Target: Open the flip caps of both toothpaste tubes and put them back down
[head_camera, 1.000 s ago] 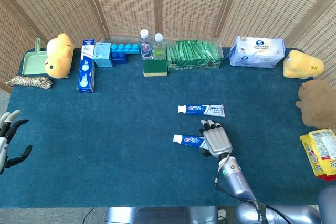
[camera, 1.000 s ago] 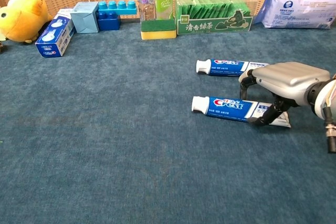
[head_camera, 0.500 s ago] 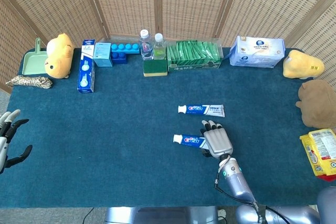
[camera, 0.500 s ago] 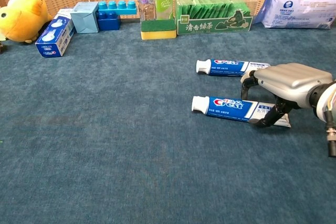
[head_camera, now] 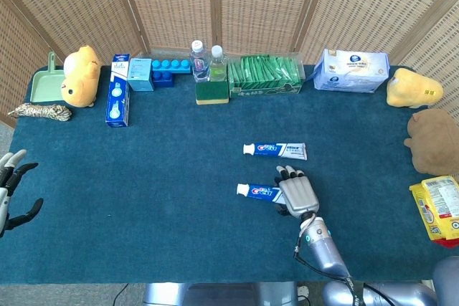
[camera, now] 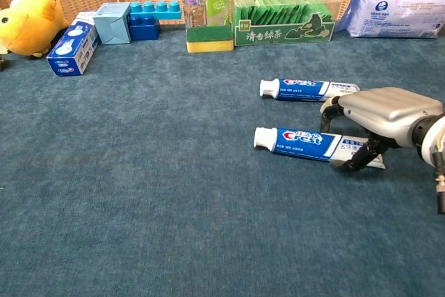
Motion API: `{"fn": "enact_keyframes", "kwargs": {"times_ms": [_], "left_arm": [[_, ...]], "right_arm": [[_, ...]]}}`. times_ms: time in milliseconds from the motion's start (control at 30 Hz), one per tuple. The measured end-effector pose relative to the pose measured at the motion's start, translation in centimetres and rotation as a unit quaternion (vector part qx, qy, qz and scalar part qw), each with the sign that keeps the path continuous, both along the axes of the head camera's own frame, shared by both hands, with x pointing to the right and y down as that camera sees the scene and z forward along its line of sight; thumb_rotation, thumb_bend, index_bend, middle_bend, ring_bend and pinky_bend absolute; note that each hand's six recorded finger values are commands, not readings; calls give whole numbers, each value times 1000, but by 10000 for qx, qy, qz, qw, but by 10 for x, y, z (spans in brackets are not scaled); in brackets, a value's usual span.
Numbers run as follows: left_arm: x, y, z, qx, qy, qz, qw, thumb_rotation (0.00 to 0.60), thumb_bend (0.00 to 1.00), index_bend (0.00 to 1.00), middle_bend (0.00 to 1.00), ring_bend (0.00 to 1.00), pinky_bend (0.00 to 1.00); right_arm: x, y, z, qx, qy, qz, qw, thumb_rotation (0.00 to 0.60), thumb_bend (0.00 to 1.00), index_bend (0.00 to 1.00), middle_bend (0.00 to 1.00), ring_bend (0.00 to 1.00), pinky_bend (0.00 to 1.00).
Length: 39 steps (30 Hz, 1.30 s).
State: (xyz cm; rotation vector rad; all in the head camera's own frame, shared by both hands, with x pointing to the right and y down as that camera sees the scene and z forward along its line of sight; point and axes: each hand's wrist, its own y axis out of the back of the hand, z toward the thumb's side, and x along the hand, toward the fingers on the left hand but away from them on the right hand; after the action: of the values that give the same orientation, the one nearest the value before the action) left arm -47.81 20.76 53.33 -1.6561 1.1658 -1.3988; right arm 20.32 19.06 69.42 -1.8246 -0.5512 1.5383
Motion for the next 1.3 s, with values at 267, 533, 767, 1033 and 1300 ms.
{"fn": "enact_keyframes", "kwargs": {"times_ms": [267, 533, 767, 1033, 1300], "left_arm": [[0, 1, -2, 24, 6, -20, 10000, 600, 288, 189, 75, 48, 0], [-7, 6, -12, 99, -49, -126, 9999, 600, 289, 189, 75, 47, 0], [-8, 8, -16, 142, -32, -144, 9998, 600, 288, 189, 75, 46, 0], [-4, 7, -16, 164, -2, -90, 9998, 600, 288, 189, 75, 46, 0], [4, 2, -15, 148, 2, 53, 9999, 600, 289, 188, 75, 46, 1]], "right_arm": [[-1, -1, 4, 11, -59, 32, 10000, 600, 333, 561, 251, 180, 244], [-14, -5, 12, -98, -258, -18, 9996, 600, 413, 853, 489, 397, 364], [-18, -11, 9, -56, -496, -39, 9987, 600, 427, 945, 603, 538, 481], [-17, -13, 2, -236, -966, 171, 9949, 600, 435, 957, 689, 625, 565], [-6, -19, -9, -936, -1888, 789, 9744, 600, 435, 957, 733, 673, 616]]}}
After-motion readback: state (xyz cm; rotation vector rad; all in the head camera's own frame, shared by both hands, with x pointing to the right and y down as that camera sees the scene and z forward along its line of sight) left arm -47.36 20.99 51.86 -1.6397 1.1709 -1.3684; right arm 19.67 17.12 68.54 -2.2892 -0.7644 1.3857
